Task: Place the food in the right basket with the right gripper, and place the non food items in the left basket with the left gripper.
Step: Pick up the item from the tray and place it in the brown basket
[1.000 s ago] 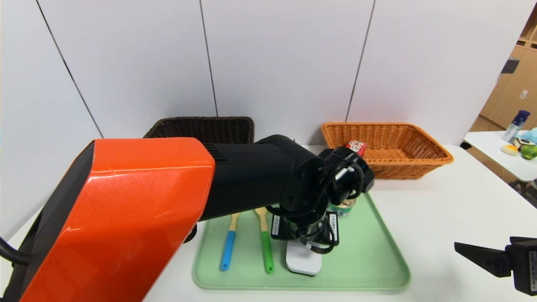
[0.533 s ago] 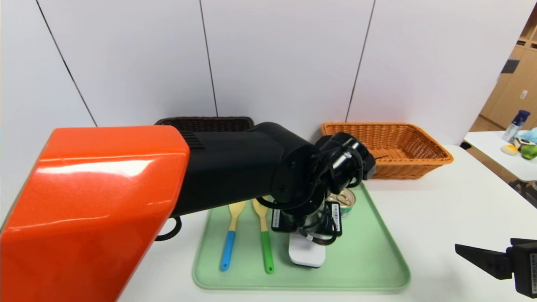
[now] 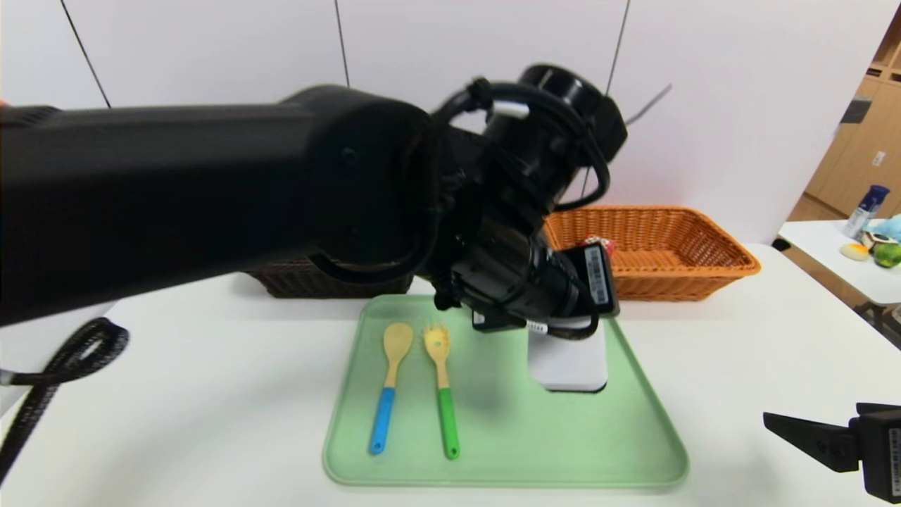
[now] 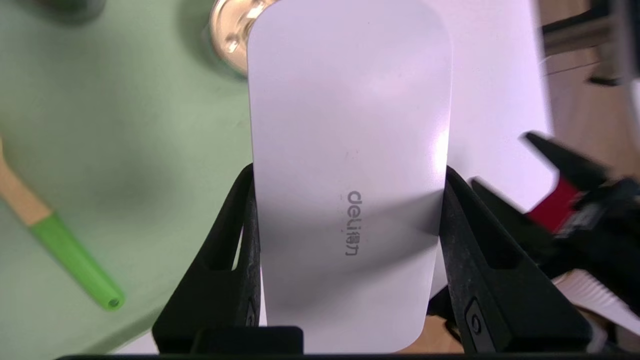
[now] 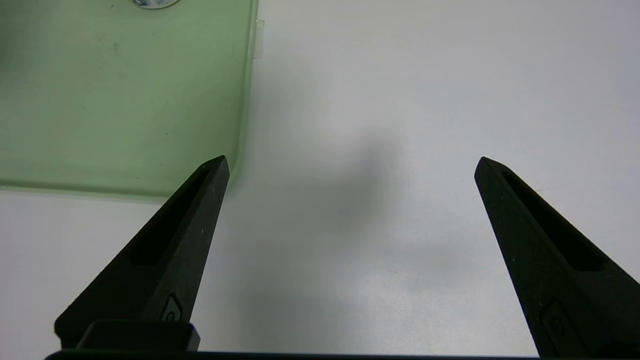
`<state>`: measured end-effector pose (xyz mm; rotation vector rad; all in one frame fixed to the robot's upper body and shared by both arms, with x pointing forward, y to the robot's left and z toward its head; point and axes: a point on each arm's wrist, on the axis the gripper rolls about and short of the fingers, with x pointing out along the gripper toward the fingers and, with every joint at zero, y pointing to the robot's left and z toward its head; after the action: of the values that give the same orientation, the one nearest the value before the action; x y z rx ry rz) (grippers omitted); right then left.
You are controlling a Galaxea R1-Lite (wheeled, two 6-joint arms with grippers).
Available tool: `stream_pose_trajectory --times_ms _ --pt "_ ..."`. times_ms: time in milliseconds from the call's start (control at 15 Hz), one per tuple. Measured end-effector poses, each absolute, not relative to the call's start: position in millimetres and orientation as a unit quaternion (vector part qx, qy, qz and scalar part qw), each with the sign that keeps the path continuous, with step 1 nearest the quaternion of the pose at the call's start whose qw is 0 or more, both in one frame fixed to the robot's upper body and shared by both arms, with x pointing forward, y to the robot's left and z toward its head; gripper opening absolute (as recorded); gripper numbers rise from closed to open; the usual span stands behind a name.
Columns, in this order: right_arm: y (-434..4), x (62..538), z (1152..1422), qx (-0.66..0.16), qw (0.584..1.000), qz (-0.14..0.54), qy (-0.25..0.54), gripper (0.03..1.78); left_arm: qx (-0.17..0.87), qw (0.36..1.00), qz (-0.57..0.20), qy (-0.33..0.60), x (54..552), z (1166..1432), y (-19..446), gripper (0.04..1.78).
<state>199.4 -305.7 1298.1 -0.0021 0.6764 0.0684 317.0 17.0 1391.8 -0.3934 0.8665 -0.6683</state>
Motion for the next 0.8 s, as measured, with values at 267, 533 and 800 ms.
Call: stream_pose_trajectory --times_ms 267,533,800 --pt "-305.5 200.6 1297.5 -0.001 0.942 0.032 0.334 1.7 -0.276 0.874 -0.299 0.266 360.2 1445.8 80.3 1.0" --pt "-305.9 203.1 1296.4 0.001 0.94 0.025 0.34 1.7 -0.302 0.915 -0.18 0.199 415.8 1456.1 171.7 1.0" --pt "-305.7 204.1 1295.4 0.001 0.939 0.025 0.343 1.7 -0.306 0.927 -0.053 0.209 476.2 1417.2 246.2 1.0"
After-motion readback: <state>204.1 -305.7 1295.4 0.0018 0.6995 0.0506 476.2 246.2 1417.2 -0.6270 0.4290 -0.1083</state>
